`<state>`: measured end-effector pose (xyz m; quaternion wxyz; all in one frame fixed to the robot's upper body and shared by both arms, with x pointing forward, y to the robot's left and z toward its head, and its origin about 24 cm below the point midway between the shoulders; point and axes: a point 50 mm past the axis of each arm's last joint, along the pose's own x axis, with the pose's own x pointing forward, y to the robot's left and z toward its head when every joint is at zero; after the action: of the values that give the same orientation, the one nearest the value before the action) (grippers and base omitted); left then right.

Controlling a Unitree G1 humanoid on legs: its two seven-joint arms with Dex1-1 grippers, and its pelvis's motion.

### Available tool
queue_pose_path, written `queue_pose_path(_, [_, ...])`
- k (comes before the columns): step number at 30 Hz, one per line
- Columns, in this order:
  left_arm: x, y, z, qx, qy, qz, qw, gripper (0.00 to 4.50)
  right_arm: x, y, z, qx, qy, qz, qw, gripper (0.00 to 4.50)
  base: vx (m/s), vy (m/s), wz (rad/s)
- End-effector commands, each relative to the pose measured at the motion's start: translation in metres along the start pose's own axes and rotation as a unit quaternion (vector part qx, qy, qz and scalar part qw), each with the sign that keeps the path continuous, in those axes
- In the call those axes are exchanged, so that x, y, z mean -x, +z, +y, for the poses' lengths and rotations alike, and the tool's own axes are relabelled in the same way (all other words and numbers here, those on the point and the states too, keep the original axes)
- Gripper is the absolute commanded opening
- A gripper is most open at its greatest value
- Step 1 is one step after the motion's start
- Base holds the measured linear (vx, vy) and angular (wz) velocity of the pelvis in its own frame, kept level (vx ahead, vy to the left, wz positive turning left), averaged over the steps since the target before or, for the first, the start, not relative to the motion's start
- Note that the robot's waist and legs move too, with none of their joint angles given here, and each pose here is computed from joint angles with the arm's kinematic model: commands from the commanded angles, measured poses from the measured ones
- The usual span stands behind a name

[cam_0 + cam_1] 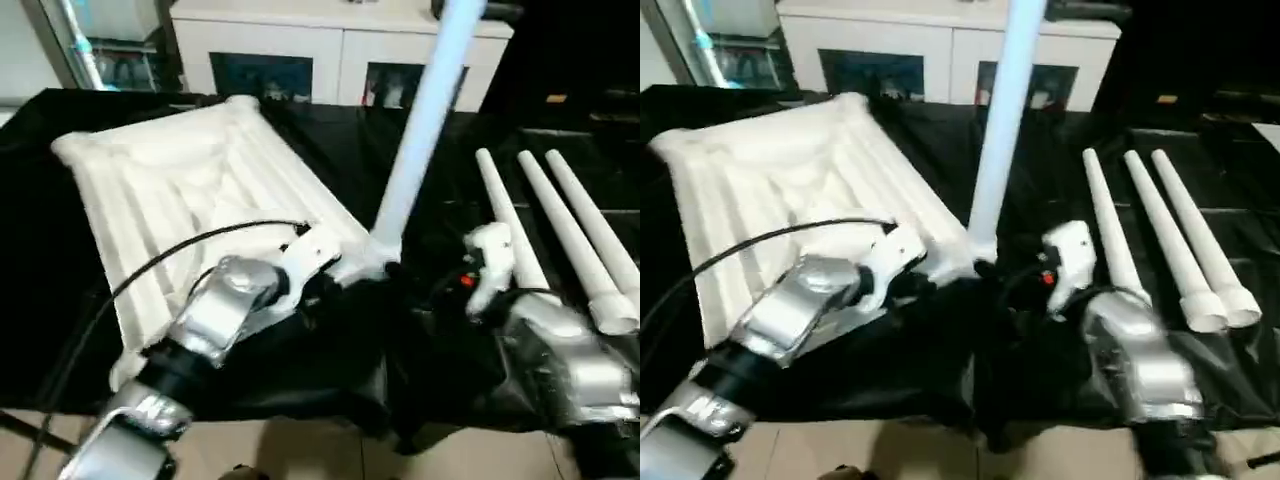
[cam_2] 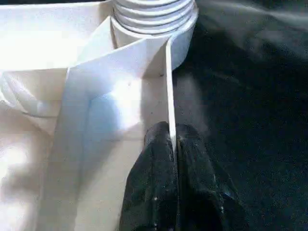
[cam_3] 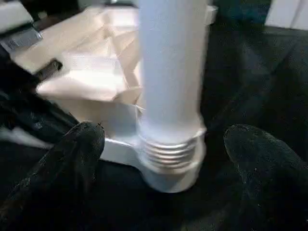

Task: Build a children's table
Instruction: Rotate leg to tighten

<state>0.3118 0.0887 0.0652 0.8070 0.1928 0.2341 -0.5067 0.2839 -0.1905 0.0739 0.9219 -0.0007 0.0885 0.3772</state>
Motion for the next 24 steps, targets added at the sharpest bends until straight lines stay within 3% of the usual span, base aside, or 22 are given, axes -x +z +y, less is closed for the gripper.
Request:
queue_pose_path(1, [-0.001,0.012,-0.013,-0.031,-0.065,-0.04,0.997,0.0,0.003,0.004,0.0,0.016,0.022,0.016,1.0,4.45,0.0,0.0,0.0])
queue_pose_path(8, [0.003,0.014,-0.014,-0.043,-0.09,-0.038,0.994,0.0,0.003,0.0,0.003,0.046,0.072,0.05,0.995,4.45,0.0,0.0,0.0])
queue_pose_path(15, [0.005,0.013,-0.015,-0.048,-0.103,-0.035,0.993,0.0,-0.008,0.0,-0.001,0.063,0.076,0.049,0.994,4.45,0.0,0.0,0.0])
queue_pose_path(24, [0.005,0.012,-0.016,-0.05,-0.107,-0.03,0.993,0.0,-0.02,-0.002,-0.007,0.057,0.071,0.039,0.995,3.62,0.0,0.0,0.0])
